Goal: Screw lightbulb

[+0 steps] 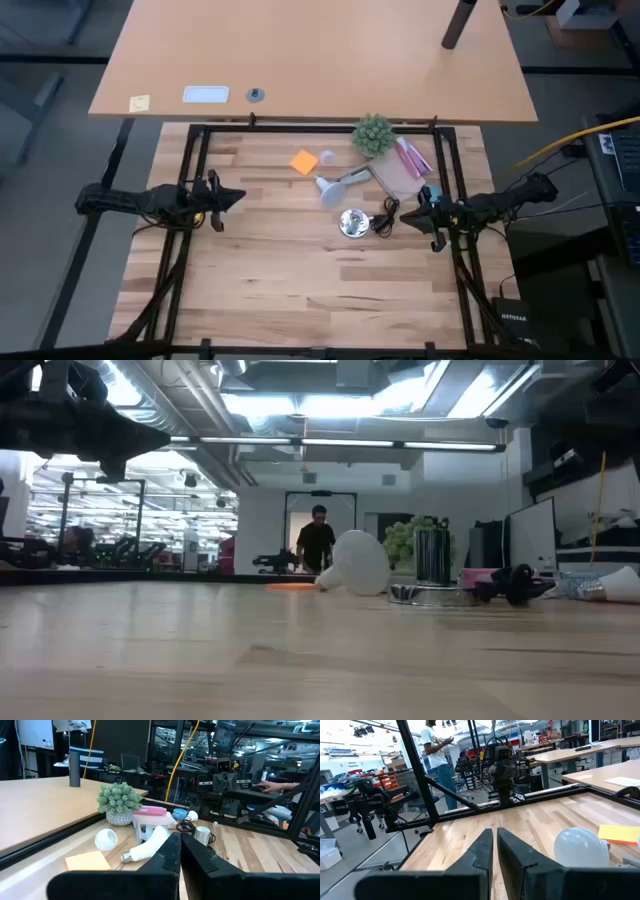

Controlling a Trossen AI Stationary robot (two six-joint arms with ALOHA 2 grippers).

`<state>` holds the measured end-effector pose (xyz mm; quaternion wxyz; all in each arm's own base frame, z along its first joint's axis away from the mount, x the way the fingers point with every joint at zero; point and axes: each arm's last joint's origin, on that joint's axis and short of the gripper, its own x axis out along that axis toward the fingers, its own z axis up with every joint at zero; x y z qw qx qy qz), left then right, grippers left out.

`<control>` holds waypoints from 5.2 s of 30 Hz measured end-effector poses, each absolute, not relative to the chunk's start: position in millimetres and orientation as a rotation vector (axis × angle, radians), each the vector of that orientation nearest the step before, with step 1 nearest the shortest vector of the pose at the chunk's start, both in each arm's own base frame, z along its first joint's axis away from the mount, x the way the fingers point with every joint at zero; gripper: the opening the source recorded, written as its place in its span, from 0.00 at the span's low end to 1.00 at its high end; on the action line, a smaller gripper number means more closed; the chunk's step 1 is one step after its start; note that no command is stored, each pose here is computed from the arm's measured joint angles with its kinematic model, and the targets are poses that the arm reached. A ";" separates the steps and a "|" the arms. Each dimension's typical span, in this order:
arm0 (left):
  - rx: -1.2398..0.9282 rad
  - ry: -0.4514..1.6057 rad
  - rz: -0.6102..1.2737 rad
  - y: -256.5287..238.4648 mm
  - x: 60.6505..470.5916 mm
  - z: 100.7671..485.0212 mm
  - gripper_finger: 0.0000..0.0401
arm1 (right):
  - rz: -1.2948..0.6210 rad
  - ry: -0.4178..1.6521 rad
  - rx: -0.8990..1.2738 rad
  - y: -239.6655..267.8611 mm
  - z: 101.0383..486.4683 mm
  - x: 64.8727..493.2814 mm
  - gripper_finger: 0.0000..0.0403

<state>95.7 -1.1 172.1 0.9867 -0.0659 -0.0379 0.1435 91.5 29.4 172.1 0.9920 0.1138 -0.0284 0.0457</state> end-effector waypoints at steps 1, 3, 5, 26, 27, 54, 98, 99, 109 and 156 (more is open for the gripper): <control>-0.132 -0.076 0.289 -1.0 95.7 172.0 0.00 | 0.092 -0.057 0.228 29.4 172.1 91.5 0.08; -0.132 -0.075 0.289 -1.1 95.7 171.9 0.00 | 0.091 -0.057 0.228 29.4 172.0 91.5 0.08; -0.132 -0.076 0.289 -1.0 95.7 171.9 0.00 | 0.091 -0.057 0.228 29.3 172.1 91.5 0.08; -0.132 -0.076 0.289 -1.0 95.7 172.0 0.00 | 0.091 -0.057 0.228 29.4 172.0 91.5 0.08; -0.132 -0.076 0.288 -1.1 95.7 172.0 0.00 | 0.092 -0.056 0.228 29.4 172.0 91.5 0.08; -0.132 -0.076 0.288 -1.1 95.7 172.0 0.00 | 0.057 -0.261 0.316 26.4 192.1 88.3 0.08; -0.132 -0.076 0.288 -1.1 95.7 171.9 0.00 | -0.244 0.435 -0.282 73.3 199.1 221.9 0.42; -0.132 -0.076 0.288 -1.1 95.7 171.9 0.00 | -0.238 0.461 -0.290 73.9 196.7 226.9 0.42; -0.132 -0.076 0.289 -1.1 95.7 172.0 0.00 | -0.193 0.600 -0.217 71.9 191.0 263.2 0.40; -0.132 -0.076 0.288 -1.1 95.7 172.0 0.00 | -0.119 0.757 -0.027 81.1 170.4 283.0 0.40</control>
